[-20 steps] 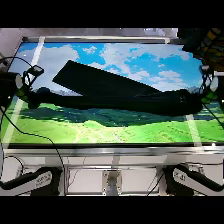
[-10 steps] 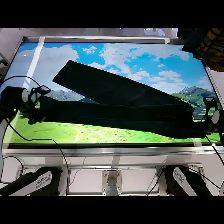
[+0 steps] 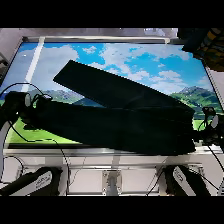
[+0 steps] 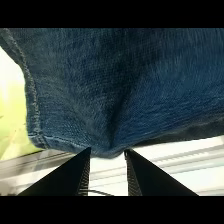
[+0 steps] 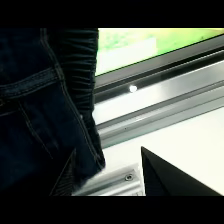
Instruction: Fold the clothes and pants, and hang the long-sleeved shirts on hangers.
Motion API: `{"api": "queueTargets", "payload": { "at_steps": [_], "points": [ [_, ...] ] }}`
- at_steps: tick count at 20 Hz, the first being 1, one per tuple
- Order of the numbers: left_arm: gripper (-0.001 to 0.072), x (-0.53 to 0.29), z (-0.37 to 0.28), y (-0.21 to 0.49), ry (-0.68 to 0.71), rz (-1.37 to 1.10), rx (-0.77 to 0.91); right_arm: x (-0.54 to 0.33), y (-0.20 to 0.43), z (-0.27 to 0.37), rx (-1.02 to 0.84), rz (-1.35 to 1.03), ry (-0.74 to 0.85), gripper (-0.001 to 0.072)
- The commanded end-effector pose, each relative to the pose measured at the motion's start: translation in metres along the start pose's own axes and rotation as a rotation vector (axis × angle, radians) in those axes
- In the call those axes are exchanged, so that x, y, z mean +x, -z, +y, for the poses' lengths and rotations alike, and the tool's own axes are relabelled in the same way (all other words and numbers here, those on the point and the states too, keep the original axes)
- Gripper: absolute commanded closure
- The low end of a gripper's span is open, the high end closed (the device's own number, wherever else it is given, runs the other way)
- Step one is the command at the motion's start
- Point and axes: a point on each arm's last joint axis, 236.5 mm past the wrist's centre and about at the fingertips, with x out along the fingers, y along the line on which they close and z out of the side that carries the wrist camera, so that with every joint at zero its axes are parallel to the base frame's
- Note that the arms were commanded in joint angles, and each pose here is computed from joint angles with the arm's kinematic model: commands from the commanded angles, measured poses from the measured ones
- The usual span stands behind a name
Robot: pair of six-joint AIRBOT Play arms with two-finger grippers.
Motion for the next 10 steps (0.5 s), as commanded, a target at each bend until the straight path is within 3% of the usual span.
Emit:
{"api": "queueTargets", "payload": {
  "at_steps": [1,2,4,6,7,10],
  "points": [
    [0.0436,0.001,-0.002,0.000,0.009,0.000,0.014,0.000,0.011,0.001,-0.021,0.044,-0.007,0.0253],
    [0.0396,0.001,-0.002,0.000,0.008,0.000,0.014,0.000,0.012,0.001,-0.023,0.048,-0.007,0.0252],
    [0.0391,0.001,-0.001,-0.001,0.005,-0.005,0.014,0.000,0.013,0.002,-0.023,0.055,-0.008,0.0253],
    [0.0299,0.000,0.004,-0.005,-0.018,-0.023,0.014,0.000,0.009,0.001,-0.021,0.037,-0.007,0.0253],
    [0.0299,-0.004,0.009,-0.010,-0.031,-0.044,0.004,0.000,0.006,0.001,-0.021,0.023,-0.006,0.0253],
    [0.0284,-0.041,0.045,-0.056,-0.119,-0.258,-0.186,0.000,-0.010,0.003,0.006,-0.042,-0.014,0.0253]
  ]
}}
